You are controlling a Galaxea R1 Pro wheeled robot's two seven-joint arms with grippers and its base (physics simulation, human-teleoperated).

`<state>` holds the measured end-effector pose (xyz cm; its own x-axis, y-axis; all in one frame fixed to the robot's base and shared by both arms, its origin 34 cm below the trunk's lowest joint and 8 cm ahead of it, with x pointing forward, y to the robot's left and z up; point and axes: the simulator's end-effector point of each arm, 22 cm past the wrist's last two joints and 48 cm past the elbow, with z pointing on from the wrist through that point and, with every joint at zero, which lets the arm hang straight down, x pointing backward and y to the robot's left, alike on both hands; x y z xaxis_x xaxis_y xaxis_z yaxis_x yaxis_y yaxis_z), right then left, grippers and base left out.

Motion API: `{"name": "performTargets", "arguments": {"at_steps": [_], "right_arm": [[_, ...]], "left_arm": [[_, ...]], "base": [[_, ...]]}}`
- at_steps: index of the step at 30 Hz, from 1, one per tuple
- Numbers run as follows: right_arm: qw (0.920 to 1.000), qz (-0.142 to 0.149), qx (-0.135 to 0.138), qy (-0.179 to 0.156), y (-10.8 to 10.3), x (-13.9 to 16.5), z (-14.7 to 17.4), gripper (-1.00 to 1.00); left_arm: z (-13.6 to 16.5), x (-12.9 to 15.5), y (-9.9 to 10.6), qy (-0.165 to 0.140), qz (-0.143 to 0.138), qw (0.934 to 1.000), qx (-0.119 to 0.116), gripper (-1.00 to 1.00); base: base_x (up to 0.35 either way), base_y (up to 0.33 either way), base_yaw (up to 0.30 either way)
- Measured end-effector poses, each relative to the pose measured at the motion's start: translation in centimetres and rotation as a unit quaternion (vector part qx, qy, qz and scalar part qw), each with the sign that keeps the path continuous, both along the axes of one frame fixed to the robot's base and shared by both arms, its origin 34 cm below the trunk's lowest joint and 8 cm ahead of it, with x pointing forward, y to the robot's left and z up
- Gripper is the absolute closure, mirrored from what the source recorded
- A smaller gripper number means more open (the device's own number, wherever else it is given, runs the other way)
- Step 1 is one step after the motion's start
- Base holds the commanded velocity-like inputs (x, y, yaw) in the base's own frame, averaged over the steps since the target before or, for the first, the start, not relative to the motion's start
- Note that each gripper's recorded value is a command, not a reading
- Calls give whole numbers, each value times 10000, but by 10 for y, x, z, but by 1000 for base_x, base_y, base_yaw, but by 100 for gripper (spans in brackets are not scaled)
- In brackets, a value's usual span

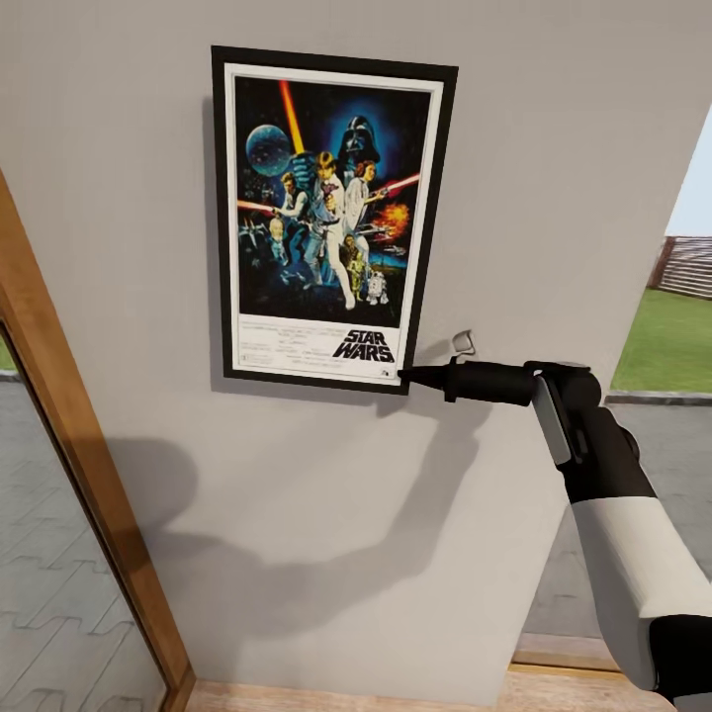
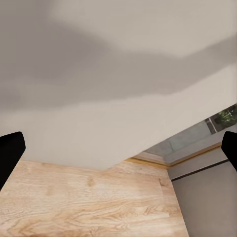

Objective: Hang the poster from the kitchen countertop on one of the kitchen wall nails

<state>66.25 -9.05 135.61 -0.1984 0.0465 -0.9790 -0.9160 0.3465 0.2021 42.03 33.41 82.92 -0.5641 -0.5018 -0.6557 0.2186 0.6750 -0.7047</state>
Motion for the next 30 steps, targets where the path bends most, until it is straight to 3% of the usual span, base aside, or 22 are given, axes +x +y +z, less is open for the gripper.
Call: {"name": "performTargets", "arguments": {"at_steps": [30], "right_arm": [[10000, -32, -63, -28, -1, 2, -3, 100]], "left_arm": [[0, 0, 0, 0, -1, 10000, 1, -100]], "base": [[0, 0, 0]]}}
